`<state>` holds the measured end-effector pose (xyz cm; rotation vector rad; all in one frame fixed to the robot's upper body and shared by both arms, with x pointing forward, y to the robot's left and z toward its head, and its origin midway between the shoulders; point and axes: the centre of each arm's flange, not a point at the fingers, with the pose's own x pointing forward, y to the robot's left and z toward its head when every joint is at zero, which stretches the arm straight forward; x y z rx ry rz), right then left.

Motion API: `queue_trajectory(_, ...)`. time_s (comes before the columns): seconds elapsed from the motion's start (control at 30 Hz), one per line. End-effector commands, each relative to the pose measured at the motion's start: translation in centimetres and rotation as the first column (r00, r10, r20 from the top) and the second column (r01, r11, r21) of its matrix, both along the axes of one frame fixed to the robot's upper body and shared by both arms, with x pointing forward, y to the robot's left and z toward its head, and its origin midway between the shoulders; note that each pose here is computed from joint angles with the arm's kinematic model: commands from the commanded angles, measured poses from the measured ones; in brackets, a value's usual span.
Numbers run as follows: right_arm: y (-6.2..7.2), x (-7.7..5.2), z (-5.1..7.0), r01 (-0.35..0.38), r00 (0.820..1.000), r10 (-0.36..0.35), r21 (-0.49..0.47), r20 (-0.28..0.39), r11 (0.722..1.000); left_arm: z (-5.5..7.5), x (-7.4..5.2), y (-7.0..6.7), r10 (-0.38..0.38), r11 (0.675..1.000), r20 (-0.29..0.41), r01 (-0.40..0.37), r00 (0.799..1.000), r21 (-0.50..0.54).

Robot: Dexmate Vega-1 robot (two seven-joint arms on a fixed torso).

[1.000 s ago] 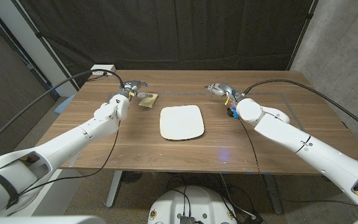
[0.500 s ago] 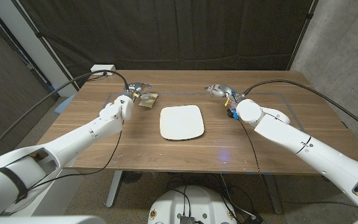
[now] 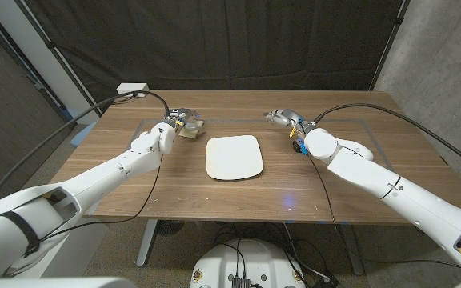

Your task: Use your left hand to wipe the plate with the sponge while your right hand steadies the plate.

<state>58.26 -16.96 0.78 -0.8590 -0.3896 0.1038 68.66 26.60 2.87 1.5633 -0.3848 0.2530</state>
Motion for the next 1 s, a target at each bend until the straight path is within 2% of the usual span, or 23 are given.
queue_trajectory(0.03, -0.2, 0.0, -0.3, 0.004, 1.000, -0.003, 0.012, -0.005, 1.000, -0.7, 0.0, -0.7, 0.038, 0.997, -0.010, -0.038, 0.999, 0.068)
queue_trajectory(0.33, -0.2, -0.1, -0.3, 0.010, 1.000, -0.010, 0.014, -0.001, 1.000, -1.3, 0.6, -1.2, 0.076, 0.988, -0.044, -0.069, 0.996, 0.140)
queue_trajectory(0.63, -0.1, -0.1, -0.4, 0.020, 1.000, -0.020, 0.019, 0.000, 1.000, -1.5, 0.9, -1.4, 0.075, 0.984, -0.027, -0.070, 0.997, 0.162)
queue_trajectory(0.83, -0.1, 0.0, -0.2, 0.023, 1.000, -0.023, 0.020, -0.003, 1.000, -1.6, 0.7, -1.6, 0.079, 0.981, 0.088, -0.093, 0.993, 0.171)
queue_trajectory(1.0, 0.0, 0.2, -0.2, 0.025, 1.000, -0.025, 0.020, -0.007, 0.999, -1.6, 0.3, -1.5, 0.070, 0.981, 0.192, -0.103, 0.979, 0.165)
